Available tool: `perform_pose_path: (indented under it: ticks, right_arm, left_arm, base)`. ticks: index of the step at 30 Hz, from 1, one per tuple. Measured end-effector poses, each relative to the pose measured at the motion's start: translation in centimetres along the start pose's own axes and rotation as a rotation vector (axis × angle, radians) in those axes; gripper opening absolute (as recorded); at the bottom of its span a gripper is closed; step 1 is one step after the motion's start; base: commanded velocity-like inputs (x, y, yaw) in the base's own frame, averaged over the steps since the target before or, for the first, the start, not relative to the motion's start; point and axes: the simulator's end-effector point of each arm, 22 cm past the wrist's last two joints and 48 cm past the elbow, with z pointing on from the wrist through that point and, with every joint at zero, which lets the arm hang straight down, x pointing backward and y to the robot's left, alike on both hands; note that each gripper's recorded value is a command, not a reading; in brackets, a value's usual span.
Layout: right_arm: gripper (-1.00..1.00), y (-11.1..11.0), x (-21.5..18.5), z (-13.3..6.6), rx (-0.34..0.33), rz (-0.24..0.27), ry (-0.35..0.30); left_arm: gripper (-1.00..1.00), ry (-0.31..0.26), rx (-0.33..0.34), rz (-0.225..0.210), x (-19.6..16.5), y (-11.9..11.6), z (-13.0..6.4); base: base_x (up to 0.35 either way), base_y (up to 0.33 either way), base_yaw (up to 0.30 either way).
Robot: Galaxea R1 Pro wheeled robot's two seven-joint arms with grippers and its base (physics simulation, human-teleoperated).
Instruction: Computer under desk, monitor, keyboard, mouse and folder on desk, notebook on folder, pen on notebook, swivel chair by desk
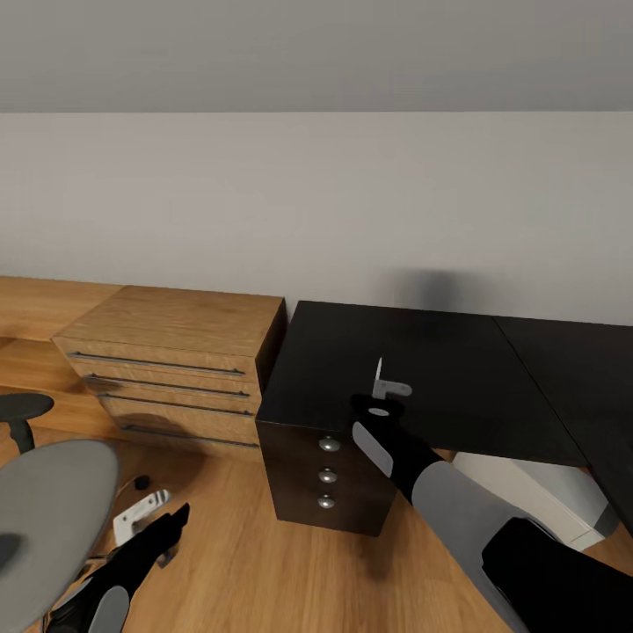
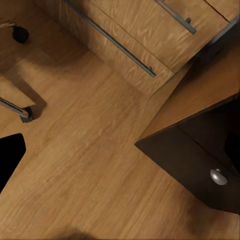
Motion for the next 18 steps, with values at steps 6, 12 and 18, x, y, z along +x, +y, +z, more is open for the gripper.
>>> perform_pose_path:
  ticks: [6, 12, 18]
  right_arm:
    - [1.00, -0.6, 0.3, 0.2, 0.010, -0.003, 0.005]
    - [1.00, -0.6, 0.4, 0.4, -0.008, -0.008, 0.003]
    - [1.00, 0.5, 0.5, 0.4, -0.059, -0.008, 0.010]
  left_arm:
    - [1.00, -0.020, -0.012, 0.012, -0.5, 0.3, 0.0]
    - [1.00, -0.028, -0.021, 0.020, -0.7, 0.6, -0.1]
    - [1.00, -0.028, -0.022, 0.022, -0.7, 0.6, -0.1]
  base:
    - [0.190, 0.000, 0.000]
    - [0.140, 0.000, 0.000]
    - [0.134, 0.000, 0.000]
